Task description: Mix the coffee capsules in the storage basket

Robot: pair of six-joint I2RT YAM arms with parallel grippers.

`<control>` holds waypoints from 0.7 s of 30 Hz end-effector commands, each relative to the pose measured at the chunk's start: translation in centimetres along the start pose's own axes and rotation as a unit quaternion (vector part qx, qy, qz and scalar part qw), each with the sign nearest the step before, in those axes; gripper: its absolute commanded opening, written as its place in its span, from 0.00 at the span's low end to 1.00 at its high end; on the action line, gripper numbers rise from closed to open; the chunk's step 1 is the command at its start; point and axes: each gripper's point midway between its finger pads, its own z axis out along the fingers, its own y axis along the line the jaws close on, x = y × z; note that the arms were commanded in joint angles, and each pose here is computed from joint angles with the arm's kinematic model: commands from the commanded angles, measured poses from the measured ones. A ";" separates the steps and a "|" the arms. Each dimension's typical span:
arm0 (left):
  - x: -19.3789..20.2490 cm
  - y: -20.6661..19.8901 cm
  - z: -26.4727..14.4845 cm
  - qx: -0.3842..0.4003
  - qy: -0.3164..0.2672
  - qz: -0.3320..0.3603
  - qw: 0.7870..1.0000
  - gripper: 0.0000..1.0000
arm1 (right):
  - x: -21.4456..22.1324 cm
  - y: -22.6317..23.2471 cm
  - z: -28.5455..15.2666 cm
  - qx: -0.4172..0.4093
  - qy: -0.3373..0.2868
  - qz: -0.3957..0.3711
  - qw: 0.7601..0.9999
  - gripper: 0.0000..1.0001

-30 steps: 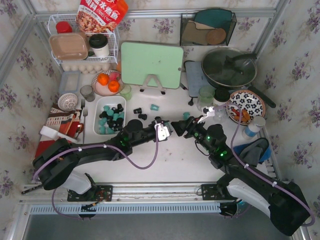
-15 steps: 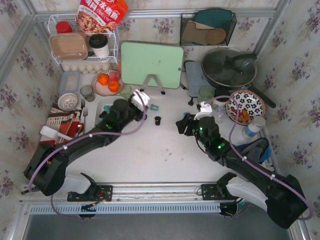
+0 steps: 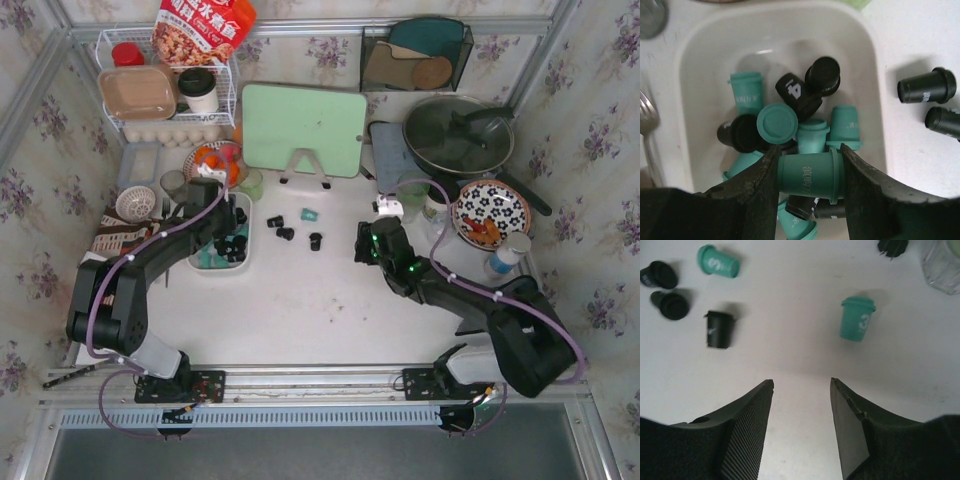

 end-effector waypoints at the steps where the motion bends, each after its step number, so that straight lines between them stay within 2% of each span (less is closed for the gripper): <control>1: 0.9 0.2 0.1 0.009 0.025 -0.053 0.998 0.46 | -1.4 -1.6 2.1 0.048 -0.010 0.001 0.999 0.55; 4: 0.9 0.2 -0.1 0.009 0.024 -0.055 0.998 0.72 | -1.6 -3.5 3.8 0.073 0.007 0.024 0.997 0.53; 6: 0.9 0.0 -0.2 0.016 0.023 -0.056 0.998 0.79 | -1.2 -3.9 4.7 0.076 0.018 0.029 0.996 0.53; 8: 0.7 -0.1 -0.5 0.017 0.023 -0.066 0.997 0.94 | -1.0 -4.5 5.5 0.082 0.026 0.033 0.996 0.52; 9: 0.7 0.0 -0.6 0.017 0.029 -0.070 0.997 0.97 | -0.8 -4.8 5.8 0.085 0.032 0.035 0.995 0.52; 11: 0.6 -0.1 -0.9 0.019 0.029 -0.069 0.997 1.00 | -0.5 -5.2 6.5 0.088 0.036 0.038 0.995 0.51; 13: 0.3 -0.3 -1.3 0.025 0.015 -0.074 0.997 0.99 | -0.4 -5.3 7.0 0.085 0.037 0.040 0.995 0.51; 21: -3.5 -1.7 -5.8 0.068 -0.093 -0.060 0.991 0.99 | -0.2 -6.3 8.7 0.100 0.039 0.035 0.994 0.48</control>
